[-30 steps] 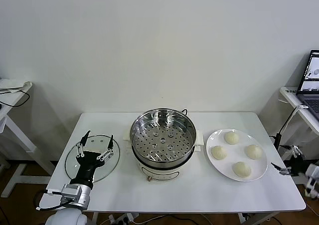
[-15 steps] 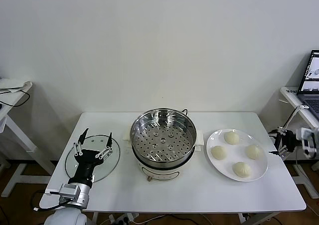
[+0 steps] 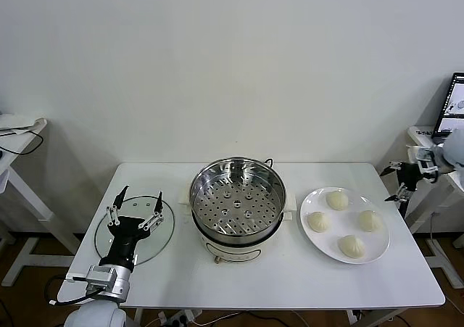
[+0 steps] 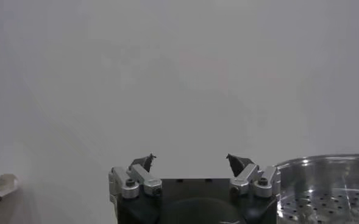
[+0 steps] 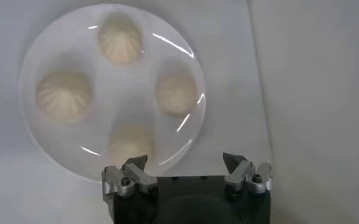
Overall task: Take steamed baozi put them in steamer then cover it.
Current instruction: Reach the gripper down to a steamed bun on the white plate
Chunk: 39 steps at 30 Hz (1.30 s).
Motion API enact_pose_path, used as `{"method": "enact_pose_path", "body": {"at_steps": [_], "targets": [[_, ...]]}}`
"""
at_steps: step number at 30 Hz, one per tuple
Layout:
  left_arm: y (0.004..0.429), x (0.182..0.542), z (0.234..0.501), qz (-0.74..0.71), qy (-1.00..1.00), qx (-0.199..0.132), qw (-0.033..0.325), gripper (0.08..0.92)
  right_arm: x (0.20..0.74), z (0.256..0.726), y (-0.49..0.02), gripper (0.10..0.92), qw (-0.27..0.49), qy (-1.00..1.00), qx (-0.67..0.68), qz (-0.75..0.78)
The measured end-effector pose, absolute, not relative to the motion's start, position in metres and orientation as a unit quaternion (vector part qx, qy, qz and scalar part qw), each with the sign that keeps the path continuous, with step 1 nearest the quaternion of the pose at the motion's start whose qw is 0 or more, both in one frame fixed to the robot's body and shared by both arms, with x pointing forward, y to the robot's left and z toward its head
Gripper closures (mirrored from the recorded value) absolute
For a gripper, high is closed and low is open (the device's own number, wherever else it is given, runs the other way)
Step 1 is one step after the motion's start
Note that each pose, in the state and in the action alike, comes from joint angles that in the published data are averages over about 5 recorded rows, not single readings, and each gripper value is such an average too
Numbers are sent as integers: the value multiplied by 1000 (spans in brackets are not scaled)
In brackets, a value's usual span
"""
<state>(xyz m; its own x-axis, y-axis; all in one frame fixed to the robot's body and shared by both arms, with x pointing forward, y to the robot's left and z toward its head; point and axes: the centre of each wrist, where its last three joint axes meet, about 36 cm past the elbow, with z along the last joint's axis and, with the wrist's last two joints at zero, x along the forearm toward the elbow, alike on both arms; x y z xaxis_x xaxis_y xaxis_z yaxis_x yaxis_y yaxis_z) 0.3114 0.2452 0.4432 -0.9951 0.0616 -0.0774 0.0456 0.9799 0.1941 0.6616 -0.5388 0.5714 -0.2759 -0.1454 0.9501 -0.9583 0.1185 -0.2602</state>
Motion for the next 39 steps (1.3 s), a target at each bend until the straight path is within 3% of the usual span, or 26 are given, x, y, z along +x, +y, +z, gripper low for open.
{"method": "enact_pose_path", "body": {"at_steps": [19, 39], "targets": [[244, 313, 445, 96, 994, 29, 44, 177, 708, 514, -475, 200, 434, -597, 462, 492], [242, 311, 443, 94, 994, 33, 43, 177, 716, 482, -452, 200, 432, -597, 448, 507]]}}
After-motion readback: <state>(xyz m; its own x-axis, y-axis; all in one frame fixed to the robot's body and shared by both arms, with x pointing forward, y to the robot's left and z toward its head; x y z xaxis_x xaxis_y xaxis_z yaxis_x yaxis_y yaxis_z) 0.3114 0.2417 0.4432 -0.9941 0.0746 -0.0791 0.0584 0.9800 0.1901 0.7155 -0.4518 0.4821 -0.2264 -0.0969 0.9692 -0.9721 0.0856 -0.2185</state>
